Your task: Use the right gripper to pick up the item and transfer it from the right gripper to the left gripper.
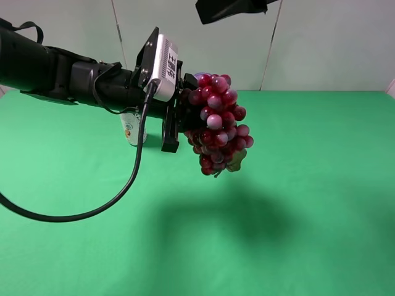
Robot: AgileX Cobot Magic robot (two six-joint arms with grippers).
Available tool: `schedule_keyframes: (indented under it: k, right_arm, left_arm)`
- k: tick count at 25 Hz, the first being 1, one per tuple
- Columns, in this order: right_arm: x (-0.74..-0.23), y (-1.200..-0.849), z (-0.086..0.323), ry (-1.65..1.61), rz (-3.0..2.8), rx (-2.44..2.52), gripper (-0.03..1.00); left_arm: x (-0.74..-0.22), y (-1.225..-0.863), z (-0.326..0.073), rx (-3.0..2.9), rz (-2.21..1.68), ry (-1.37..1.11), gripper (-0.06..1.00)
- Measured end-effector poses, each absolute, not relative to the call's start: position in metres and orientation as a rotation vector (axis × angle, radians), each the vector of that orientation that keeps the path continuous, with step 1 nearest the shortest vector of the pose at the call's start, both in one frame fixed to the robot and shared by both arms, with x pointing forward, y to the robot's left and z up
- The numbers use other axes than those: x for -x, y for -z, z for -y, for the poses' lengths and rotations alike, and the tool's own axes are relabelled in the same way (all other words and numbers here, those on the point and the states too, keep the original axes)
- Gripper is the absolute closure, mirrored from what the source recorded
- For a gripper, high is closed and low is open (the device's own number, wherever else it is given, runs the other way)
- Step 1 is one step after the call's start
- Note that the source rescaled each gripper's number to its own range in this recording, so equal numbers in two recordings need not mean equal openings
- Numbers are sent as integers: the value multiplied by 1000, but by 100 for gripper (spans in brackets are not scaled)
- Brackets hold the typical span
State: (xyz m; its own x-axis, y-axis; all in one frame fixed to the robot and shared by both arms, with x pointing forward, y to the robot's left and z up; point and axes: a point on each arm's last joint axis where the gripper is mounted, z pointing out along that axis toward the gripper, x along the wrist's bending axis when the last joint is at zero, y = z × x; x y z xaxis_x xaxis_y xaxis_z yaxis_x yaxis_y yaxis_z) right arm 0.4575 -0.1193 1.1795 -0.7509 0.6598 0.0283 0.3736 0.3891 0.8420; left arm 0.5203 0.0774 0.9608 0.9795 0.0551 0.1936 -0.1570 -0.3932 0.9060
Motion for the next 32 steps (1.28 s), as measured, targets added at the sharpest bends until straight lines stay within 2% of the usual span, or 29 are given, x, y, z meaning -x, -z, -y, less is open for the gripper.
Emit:
schedule_keyframes:
  k: [10, 17, 22, 32]
  right_arm:
    - [-470, -1171, 138, -1125, -2230, -1126, -3]
    - [-473, -1139, 199, -957, -2061, -1473, -3]
    - [-442, -1129, 237, -921, -1905, -1614, -3]
    - [-342, -1107, 277, -999, -1720, -1592, -3]
  left_arm:
    - [-521, -960, -78, -1970, 69, -234, 93]
    - [-523, -959, -79, -1990, 55, -253, 94]
    - [-523, -959, -79, -1993, 54, -255, 94]
    - [-523, -958, -79, -1994, 53, -256, 94]
